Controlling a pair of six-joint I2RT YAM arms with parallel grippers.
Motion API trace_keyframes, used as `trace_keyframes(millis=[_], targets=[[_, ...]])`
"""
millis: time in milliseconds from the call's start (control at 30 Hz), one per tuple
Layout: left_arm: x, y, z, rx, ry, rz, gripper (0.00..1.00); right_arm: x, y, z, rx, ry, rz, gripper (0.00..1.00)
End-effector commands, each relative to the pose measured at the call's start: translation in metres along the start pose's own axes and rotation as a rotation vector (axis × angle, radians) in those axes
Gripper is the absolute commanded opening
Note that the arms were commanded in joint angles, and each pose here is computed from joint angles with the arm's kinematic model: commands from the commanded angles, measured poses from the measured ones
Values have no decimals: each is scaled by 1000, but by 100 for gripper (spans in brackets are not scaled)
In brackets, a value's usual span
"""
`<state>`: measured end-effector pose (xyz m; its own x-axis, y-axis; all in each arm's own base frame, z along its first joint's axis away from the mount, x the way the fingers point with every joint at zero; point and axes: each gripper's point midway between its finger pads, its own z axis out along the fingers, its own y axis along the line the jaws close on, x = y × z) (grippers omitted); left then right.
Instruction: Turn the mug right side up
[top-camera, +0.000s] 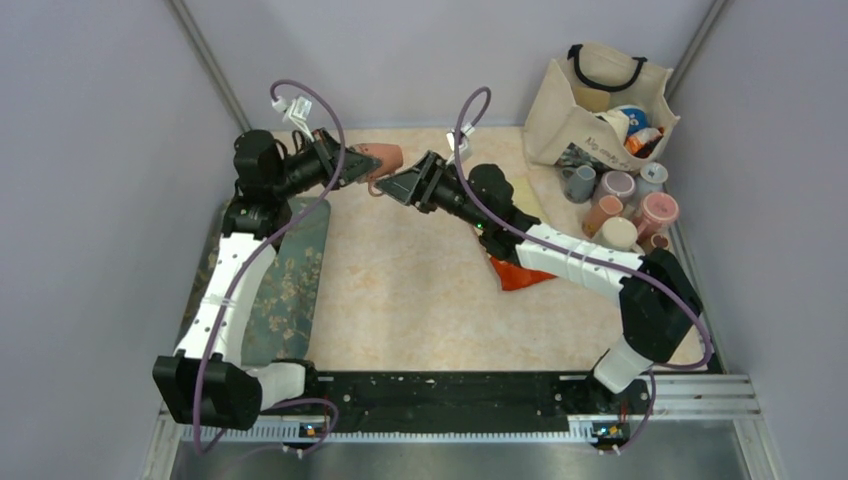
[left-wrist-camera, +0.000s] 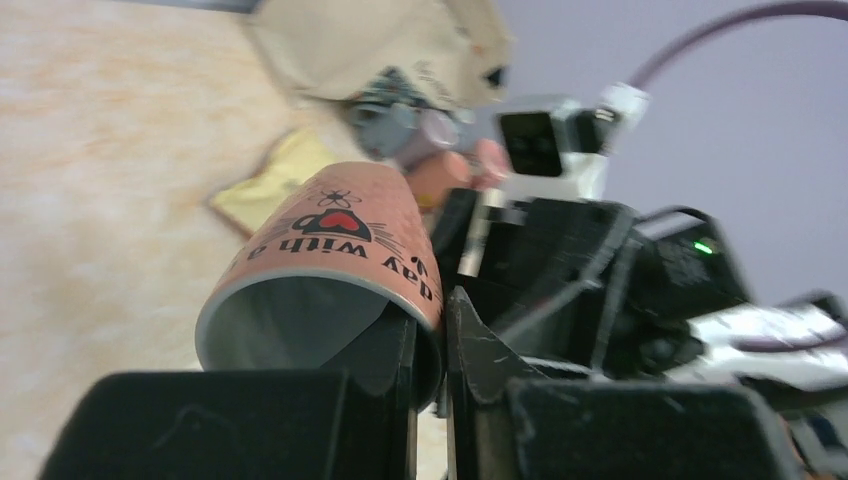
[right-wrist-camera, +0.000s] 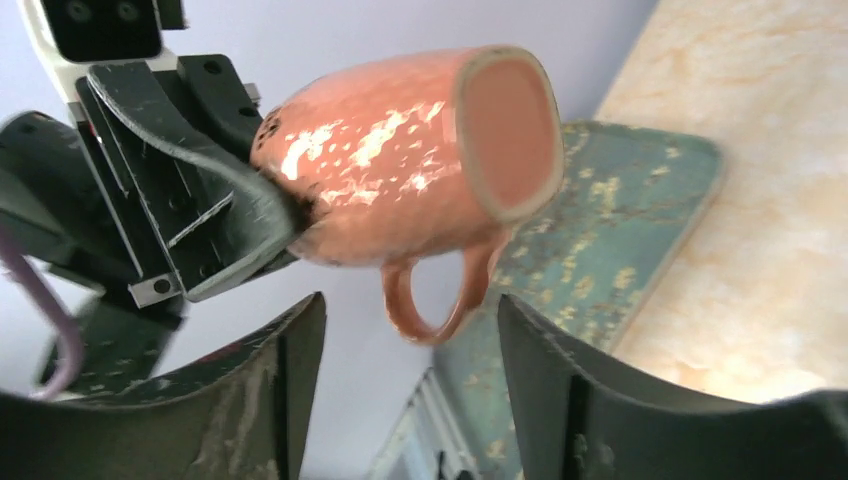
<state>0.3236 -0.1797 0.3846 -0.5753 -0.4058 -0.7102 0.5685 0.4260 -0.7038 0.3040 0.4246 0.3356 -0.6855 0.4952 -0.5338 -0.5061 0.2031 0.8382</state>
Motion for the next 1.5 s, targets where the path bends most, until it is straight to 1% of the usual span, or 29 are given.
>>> trace_keyframes(millis=[0, 67, 133, 233, 267, 300, 367, 433, 467, 500, 567, 633, 733, 833, 933, 967, 1167, 1300, 1333, 1367, 1400, 1433, 1467], targets=[[-21, 64, -17, -380, -82, 195, 0, 6, -28, 4, 131, 6, -47, 71], [-23, 93, -28, -521, -85, 249, 0, 14, -42, 2, 180, 41, -53, 78], [-25, 117, -38, -638, -49, 332, 0, 21, -52, 0, 217, 69, -66, 81], [-30, 165, -64, -866, 46, 465, 0, 25, -62, -8, 263, 102, -115, 83], [-33, 182, -76, -930, 105, 544, 0, 24, -64, -12, 278, 109, -139, 83], [-37, 196, -87, -983, 141, 584, 0, 23, -66, -16, 297, 114, -172, 84], [-42, 224, -111, -1032, 213, 616, 0, 19, -70, -25, 338, 123, -236, 84], [-45, 246, -133, -1042, 278, 582, 0, 14, -73, -36, 382, 132, -300, 84], [-42, 262, -141, -1049, 333, 548, 0, 11, -74, -41, 399, 134, -339, 84], [-46, 269, -149, -1051, 367, 532, 0, 9, -76, -45, 414, 139, -367, 84], [-46, 293, -166, -1087, 444, 509, 0, 2, -83, -55, 477, 136, -419, 84], [-44, 315, -181, -1119, 510, 484, 0, -3, -88, -63, 516, 139, -458, 85], [-36, 342, -197, -1117, 584, 428, 0, -9, -92, -73, 555, 139, -502, 85], [-35, 365, -211, -1129, 615, 358, 0, -15, -96, -81, 587, 132, -527, 85], [-39, 395, -230, -1216, 628, 305, 0, -19, -95, -87, 598, 124, -546, 85], [-38, 402, -233, -1216, 637, 282, 0, -19, -94, -88, 600, 125, -551, 85], [-23, 424, -232, -1179, 677, 177, 0, -29, -92, -98, 634, 107, -588, 85], [-10, 426, -229, -1135, 701, 123, 0, -38, -93, -105, 656, 89, -593, 87], [-9, 426, -230, -1131, 703, 116, 3, -42, -95, -107, 668, 82, -593, 88], [-9, 426, -230, -1131, 700, 114, 10, -46, -97, -110, 681, 76, -594, 90], [-11, 426, -231, -1135, 694, 116, 21, -49, -99, -113, 697, 68, -593, 92], [-15, 424, -232, -1143, 683, 125, 30, -54, -103, -117, 722, 57, -595, 96], [-19, 423, -232, -1154, 672, 133, 36, -61, -108, -124, 761, 39, -600, 99]])
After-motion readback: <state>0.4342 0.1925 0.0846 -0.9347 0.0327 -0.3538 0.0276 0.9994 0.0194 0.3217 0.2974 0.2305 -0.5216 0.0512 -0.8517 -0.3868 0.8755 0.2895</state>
